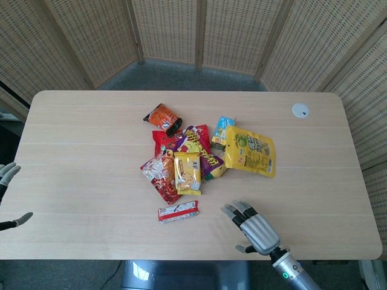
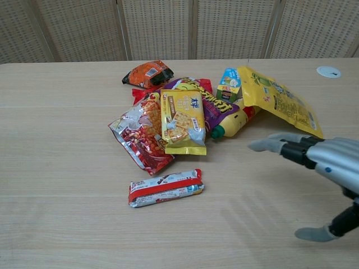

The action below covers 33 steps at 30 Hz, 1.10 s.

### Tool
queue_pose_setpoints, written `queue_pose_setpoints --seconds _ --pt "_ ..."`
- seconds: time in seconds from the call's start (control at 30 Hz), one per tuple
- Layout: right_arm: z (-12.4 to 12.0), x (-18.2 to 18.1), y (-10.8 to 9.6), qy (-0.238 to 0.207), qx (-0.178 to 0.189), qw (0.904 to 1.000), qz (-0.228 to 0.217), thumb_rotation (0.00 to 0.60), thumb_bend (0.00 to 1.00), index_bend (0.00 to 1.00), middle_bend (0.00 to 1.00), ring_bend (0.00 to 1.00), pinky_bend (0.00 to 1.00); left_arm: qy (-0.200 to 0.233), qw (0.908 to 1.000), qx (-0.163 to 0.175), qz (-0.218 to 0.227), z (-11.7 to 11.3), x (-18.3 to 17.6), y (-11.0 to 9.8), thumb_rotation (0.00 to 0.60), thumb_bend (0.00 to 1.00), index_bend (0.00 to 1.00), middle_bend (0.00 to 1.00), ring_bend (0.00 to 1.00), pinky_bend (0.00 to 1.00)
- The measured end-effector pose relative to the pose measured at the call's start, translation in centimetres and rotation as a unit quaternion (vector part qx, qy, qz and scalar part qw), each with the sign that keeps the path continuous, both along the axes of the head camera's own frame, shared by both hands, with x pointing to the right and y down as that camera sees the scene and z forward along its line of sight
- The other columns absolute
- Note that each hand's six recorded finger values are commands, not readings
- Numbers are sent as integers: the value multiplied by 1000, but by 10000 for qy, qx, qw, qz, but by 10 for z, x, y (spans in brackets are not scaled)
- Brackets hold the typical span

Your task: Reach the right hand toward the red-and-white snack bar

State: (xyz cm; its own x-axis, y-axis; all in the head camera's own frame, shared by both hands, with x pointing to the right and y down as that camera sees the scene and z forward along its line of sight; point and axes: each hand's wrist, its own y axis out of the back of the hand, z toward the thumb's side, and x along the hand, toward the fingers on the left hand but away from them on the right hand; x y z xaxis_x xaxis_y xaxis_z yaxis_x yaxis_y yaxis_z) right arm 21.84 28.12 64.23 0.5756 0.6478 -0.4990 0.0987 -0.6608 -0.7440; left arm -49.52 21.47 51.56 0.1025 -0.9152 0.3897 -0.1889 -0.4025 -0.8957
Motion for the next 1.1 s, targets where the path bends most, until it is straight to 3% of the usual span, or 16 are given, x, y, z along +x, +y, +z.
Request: queue_pose_setpoints --seconds 0.53,0.8,1.1 --pt "34 -92 -5 -161 -409 9962 -755 600 0 0 0 0 0 4 10000 1 -25 0 -2 -1 600 0 31 0 0 0" --pt "51 -121 -16 -149 -456 9960 -753 600 0 0 17 0 0 18 10000 7 -40 0 -2 -2 600 0 31 0 0 0" --pt "75 -130 -24 -2 -495 9967 -638 600 0 65 132 0 0 23 10000 19 -55 -1 -4 -3 600 0 31 0 0 0"
